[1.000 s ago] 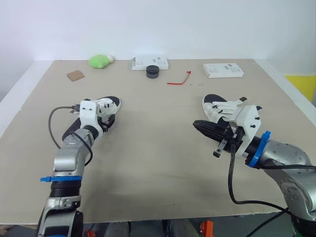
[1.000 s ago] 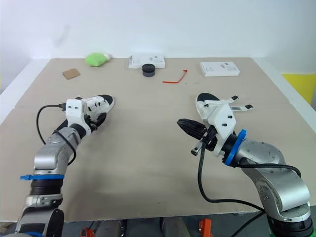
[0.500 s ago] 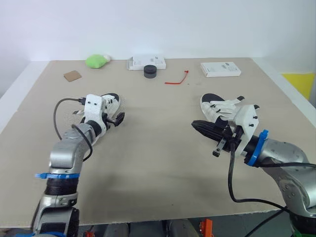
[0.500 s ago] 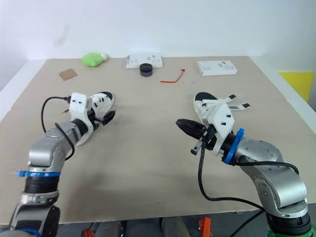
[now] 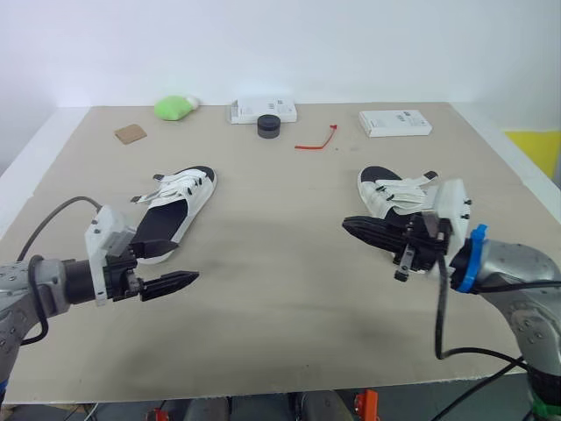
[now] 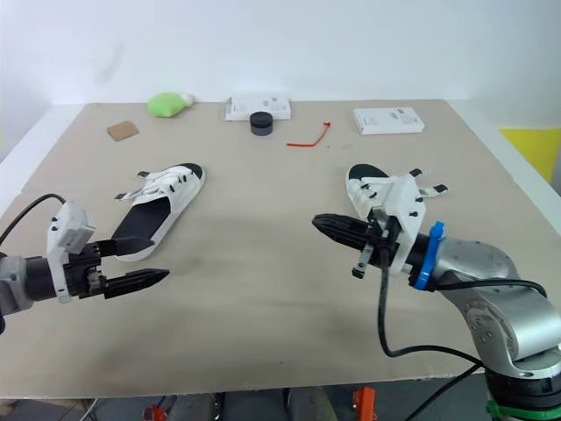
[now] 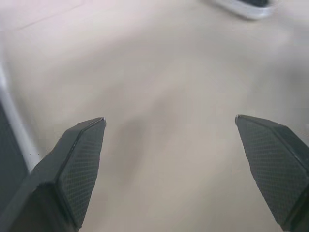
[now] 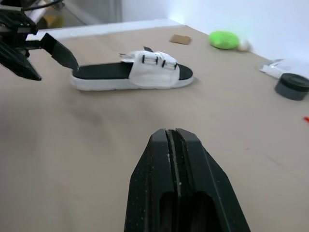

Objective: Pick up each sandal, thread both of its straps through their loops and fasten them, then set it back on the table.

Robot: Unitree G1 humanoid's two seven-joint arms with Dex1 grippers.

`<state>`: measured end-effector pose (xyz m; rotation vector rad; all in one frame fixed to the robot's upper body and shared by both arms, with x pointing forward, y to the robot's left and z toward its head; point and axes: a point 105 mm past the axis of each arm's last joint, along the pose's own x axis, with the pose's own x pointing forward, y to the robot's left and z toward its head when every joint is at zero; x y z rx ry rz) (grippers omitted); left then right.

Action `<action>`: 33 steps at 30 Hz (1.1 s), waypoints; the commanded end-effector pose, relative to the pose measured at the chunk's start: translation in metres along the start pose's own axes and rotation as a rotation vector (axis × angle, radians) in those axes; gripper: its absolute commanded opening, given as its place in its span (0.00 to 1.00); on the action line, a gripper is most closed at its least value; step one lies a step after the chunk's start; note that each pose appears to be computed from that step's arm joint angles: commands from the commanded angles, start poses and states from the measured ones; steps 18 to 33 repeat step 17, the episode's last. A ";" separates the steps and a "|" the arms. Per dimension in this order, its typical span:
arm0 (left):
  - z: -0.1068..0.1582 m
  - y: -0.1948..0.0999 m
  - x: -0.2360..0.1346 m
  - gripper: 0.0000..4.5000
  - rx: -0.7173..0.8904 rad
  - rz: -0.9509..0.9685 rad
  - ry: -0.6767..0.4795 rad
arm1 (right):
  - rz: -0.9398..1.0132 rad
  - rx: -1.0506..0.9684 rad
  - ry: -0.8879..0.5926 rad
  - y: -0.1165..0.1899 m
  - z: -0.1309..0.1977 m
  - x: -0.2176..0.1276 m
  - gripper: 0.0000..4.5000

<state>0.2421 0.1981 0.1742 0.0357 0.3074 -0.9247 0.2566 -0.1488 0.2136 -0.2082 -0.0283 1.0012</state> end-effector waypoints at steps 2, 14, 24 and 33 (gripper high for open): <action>-0.004 0.004 -0.021 0.99 -0.073 0.048 -0.040 | -0.084 0.078 0.050 -0.003 -0.021 -0.033 0.00; -0.066 0.024 -0.077 0.99 -0.253 0.267 0.020 | -0.352 0.174 0.224 -0.003 -0.061 -0.112 0.00; -0.064 0.024 -0.076 0.99 -0.253 0.257 0.006 | -0.376 0.166 0.215 -0.008 -0.060 -0.114 0.00; -0.064 0.024 -0.076 0.99 -0.253 0.257 0.006 | -0.376 0.166 0.215 -0.008 -0.060 -0.114 0.00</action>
